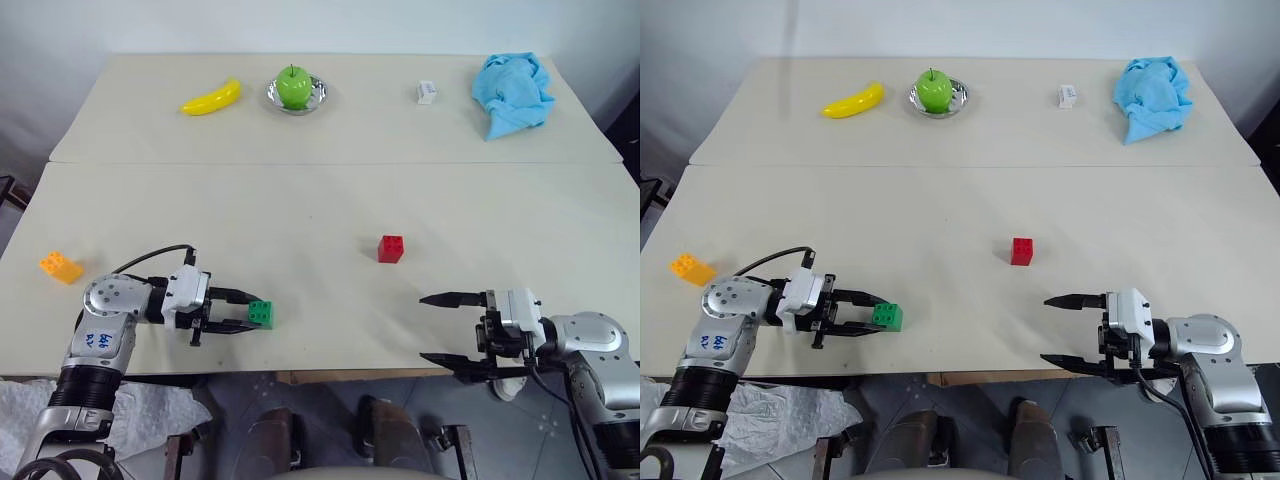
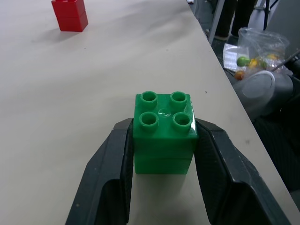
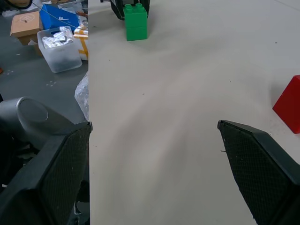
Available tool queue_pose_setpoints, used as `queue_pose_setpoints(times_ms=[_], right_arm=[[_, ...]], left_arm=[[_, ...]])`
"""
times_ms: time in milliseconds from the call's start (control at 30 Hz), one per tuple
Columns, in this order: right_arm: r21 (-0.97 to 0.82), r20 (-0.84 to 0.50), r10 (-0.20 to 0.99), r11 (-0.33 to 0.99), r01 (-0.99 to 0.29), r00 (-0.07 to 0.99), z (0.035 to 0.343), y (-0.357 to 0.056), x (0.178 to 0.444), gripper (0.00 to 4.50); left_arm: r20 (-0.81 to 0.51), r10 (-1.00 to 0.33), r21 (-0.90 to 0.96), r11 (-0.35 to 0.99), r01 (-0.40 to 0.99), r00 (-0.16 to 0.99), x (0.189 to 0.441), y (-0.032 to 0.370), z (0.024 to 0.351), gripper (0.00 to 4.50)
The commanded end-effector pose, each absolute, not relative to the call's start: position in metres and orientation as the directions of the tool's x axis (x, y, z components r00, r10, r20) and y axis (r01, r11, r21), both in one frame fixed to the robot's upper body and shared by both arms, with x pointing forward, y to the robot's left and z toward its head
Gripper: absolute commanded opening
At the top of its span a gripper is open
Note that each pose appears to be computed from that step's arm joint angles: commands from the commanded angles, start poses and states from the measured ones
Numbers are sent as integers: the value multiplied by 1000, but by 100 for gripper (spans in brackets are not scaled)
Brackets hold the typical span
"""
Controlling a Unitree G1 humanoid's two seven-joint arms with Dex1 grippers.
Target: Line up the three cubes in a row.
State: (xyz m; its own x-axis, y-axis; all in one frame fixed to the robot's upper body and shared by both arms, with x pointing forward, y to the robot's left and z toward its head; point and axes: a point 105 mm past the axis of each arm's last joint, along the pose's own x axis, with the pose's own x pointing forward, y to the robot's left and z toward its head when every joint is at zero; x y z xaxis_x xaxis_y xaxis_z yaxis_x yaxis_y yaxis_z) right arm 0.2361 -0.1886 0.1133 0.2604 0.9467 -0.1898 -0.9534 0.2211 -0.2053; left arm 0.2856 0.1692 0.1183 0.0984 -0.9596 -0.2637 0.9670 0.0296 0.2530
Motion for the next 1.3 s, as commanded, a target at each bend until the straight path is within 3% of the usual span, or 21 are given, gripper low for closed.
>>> queue_pose_setpoints(times_ms=[33,233,433,633,900,1167,1300], right_arm=[[-225,-160,942,256,-940,295,128,-194,235,450],[-235,-95,914,365,-901,395,141,-206,240,450],[-225,98,864,502,-835,493,170,-200,251,450],[-225,77,846,530,-818,527,163,-200,241,450],[-213,74,828,557,-803,555,160,-200,232,450],[-184,64,846,531,-827,529,153,-192,233,450],[-149,66,877,481,-864,476,154,-180,238,450]], left_arm=[[-166,-970,299,120,947,176,318,156,154,147],[-221,-972,311,6,950,79,351,109,157,147],[-235,-965,298,41,954,115,378,75,149,147],[-234,-960,334,67,940,151,386,54,147,147],[-263,-958,298,30,954,113,383,53,141,147],[-169,-971,335,107,936,171,389,59,154,394],[-70,-983,387,129,913,168,379,92,162,394]])
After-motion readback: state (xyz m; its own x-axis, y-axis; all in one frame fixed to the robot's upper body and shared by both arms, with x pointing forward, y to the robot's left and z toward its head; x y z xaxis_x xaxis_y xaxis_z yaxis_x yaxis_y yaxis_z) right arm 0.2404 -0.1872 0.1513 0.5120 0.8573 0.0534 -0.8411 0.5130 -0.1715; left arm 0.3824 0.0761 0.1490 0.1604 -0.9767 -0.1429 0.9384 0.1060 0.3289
